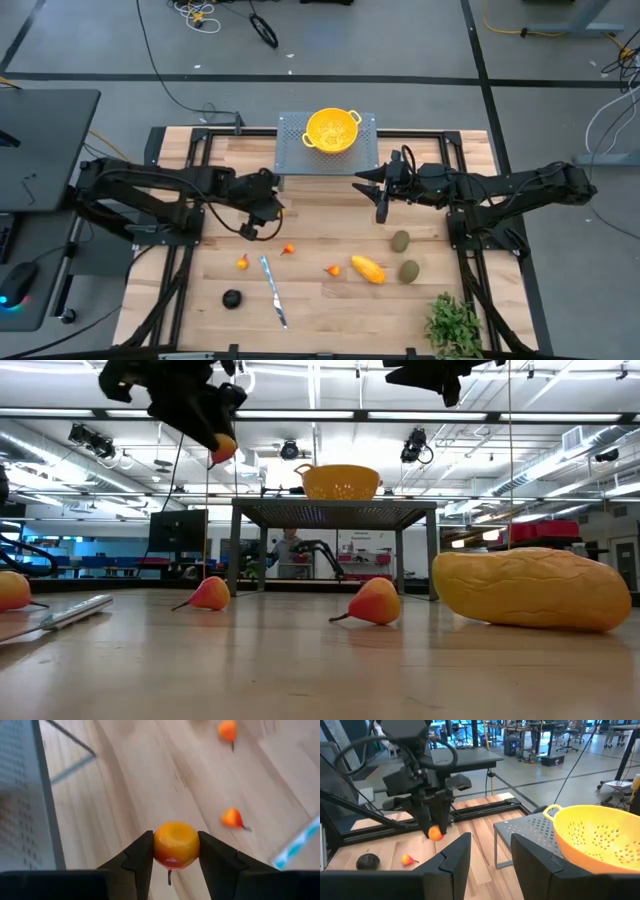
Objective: Pick & Place Fruit
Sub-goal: Put the pear into the yellow colander bowl on the shelf
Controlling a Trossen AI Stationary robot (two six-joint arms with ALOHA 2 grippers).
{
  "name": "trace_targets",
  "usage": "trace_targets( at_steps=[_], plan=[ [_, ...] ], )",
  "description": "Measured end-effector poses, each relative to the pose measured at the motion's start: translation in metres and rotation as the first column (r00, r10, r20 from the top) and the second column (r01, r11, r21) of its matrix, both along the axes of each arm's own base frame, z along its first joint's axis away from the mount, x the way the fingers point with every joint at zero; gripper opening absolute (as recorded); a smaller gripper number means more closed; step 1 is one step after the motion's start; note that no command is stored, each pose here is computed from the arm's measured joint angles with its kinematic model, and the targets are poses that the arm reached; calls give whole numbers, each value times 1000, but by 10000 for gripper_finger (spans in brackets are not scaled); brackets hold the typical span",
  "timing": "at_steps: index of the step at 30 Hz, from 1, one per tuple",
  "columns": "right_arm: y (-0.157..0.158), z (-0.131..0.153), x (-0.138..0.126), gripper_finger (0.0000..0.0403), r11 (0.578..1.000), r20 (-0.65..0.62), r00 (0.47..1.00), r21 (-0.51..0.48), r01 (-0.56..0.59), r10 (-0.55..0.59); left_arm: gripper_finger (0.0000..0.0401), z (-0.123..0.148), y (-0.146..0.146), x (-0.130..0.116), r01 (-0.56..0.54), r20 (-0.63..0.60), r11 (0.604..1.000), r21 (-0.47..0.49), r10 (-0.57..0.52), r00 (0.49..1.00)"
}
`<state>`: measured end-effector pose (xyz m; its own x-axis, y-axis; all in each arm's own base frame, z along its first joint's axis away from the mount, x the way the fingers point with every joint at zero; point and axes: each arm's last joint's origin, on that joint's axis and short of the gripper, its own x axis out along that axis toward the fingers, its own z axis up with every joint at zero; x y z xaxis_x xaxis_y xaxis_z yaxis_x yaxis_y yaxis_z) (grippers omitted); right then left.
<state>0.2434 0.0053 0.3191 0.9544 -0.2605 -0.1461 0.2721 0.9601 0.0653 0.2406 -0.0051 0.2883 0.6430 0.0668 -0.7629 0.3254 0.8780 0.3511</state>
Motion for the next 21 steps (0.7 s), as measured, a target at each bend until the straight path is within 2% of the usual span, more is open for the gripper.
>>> trace_targets(
  at_steps=[4,12,21],
  plan=[
    [0,2,0,149,1000,19,1000,2,0,0,144,8,1,-5,-21,50,1000,13,21,999],
    [-1,3,0,149,1000,31,999,6,25,-25,146,21,17,0,-125,197,992,-26,127,972],
    [-1,3,0,149,1000,35,999,7,26,-26,143,35,40,8,-222,374,973,-67,231,898]
  ],
)
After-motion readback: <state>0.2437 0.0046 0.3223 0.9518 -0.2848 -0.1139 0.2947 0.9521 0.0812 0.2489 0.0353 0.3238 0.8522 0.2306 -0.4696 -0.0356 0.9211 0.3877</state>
